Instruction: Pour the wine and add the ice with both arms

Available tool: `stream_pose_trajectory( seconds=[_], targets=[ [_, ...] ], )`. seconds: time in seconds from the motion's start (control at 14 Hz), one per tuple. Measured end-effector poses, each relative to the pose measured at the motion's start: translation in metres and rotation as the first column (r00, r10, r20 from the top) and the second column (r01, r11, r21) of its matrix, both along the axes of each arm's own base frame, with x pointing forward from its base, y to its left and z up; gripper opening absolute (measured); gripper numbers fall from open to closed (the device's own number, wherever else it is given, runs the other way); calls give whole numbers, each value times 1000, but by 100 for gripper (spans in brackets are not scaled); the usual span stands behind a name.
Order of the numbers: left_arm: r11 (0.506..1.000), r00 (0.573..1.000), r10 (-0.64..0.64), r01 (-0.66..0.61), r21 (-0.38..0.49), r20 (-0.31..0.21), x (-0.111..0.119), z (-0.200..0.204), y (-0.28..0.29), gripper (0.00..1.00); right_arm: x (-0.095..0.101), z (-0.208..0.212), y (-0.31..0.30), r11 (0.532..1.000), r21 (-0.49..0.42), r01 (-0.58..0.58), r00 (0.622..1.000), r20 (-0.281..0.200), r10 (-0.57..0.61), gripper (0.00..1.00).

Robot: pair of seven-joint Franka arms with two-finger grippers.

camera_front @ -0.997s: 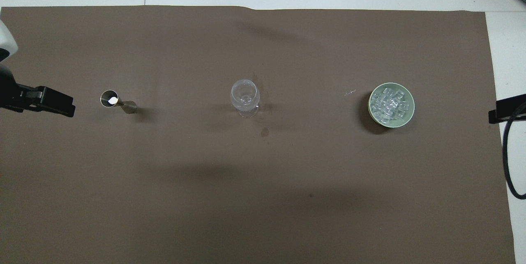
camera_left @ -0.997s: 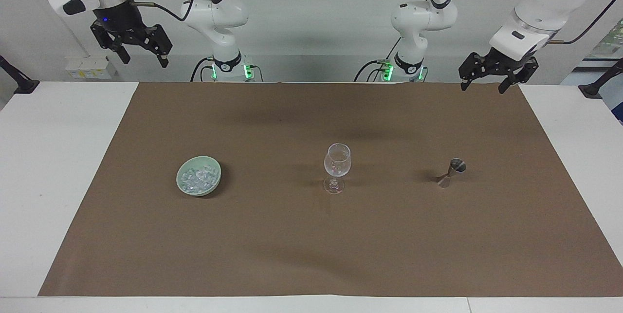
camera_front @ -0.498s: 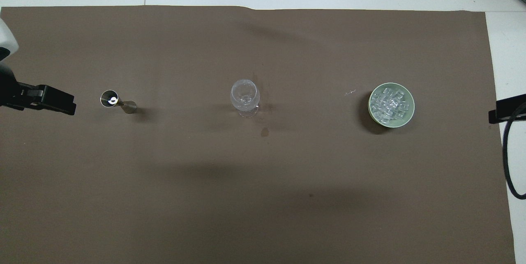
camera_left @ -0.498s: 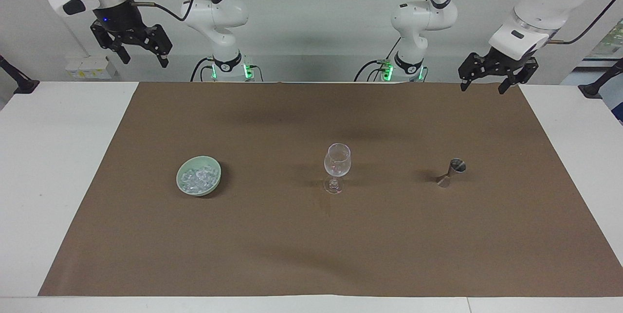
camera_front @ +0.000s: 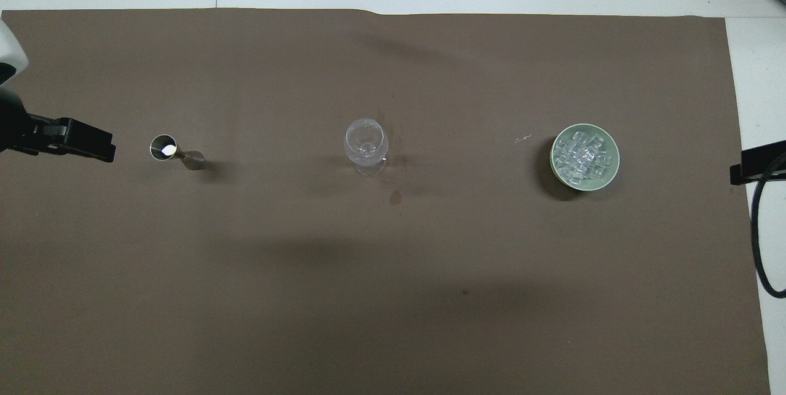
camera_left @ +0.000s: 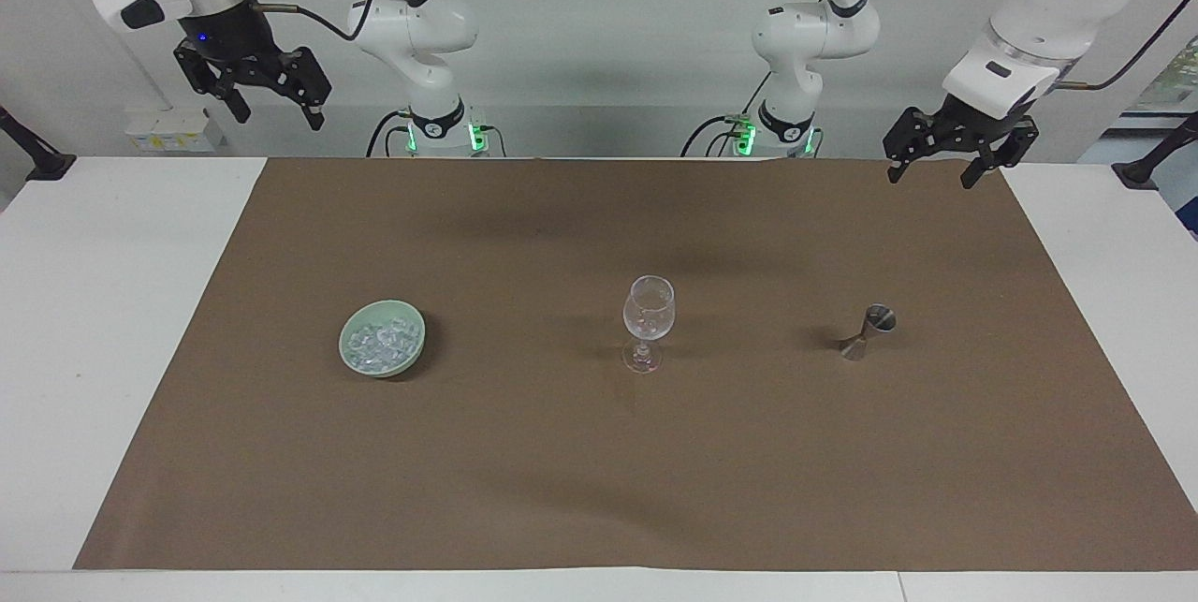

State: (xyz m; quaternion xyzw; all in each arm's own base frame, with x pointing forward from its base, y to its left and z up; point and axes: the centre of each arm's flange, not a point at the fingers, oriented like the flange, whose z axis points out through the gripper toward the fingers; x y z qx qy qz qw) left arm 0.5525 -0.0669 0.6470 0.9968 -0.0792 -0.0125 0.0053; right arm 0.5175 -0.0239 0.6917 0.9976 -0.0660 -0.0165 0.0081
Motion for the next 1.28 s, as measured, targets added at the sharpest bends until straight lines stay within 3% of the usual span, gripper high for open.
stream_pose_trajectory(
  seconds=[0.85,1.28],
  targets=[
    [1000,1000,7,-7,2,-21,0,-6,4,100,0,0,0,1000,0,0,1000,0,0,100],
    [994,993,108,-108,-2,-46,0,-12,6,100,0,0,0,1000,0,0,1000,0,0,100]
  ],
)
